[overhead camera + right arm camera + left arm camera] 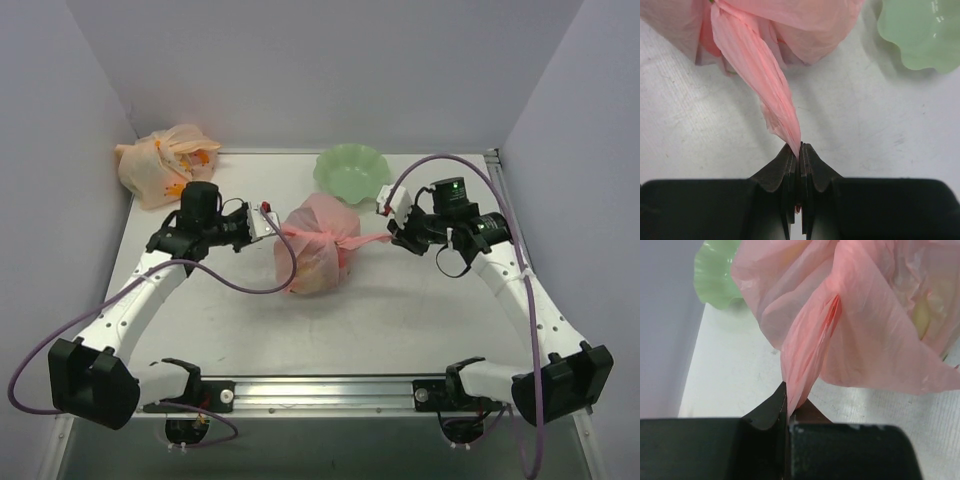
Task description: Place the fake fruits into the plastic bag and tie a complex knot
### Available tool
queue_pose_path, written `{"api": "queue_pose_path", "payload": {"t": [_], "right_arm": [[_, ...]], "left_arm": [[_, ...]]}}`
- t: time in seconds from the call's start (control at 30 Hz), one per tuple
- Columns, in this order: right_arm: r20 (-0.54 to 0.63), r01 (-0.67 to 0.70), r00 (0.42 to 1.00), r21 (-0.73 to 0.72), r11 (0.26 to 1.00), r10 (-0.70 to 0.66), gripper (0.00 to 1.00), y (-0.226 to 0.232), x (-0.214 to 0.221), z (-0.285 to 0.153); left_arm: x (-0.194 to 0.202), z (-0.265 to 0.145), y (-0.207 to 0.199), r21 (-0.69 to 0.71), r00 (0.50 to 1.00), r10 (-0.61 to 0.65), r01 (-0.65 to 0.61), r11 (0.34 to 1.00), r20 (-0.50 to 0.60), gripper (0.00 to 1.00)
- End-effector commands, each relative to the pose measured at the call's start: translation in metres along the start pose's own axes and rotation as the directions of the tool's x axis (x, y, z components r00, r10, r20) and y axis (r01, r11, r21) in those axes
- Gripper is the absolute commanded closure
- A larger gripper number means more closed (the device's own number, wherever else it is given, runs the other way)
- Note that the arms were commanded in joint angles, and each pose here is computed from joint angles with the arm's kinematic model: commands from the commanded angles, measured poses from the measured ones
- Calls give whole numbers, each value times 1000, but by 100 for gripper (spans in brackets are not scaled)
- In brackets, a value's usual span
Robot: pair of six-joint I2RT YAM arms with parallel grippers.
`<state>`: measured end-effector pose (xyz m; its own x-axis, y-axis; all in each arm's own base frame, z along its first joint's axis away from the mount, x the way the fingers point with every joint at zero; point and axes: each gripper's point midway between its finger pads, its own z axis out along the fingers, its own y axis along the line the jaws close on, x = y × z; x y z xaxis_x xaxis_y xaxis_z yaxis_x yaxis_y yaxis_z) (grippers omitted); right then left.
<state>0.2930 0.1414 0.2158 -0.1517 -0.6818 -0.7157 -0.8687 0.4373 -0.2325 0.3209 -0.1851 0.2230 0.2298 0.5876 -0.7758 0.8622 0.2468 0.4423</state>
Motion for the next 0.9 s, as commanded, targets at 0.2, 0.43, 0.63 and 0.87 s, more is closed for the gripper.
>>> {"api": "queue_pose_path", "payload": {"t": [0.2, 0.43, 0.63, 0.87], "right_arm": [[-291, 43, 956, 34, 998, -31, 100, -4, 104, 22], [-381, 23, 924, 26, 999, -11, 100, -3, 150, 30], [-402, 1, 915, 45, 999, 17, 100, -7, 168, 28], [-429, -18, 902, 55, 998, 39, 100, -12, 188, 22]], "left_arm": [[94, -2, -23, 12, 979, -65, 69, 998, -194, 100], [133, -2, -20, -14, 963, -74, 72, 997, -259, 100], [151, -12, -11, -25, 954, -79, 75, 997, -288, 100], [171, -19, -15, -16, 943, -82, 82, 997, -321, 100]]}}
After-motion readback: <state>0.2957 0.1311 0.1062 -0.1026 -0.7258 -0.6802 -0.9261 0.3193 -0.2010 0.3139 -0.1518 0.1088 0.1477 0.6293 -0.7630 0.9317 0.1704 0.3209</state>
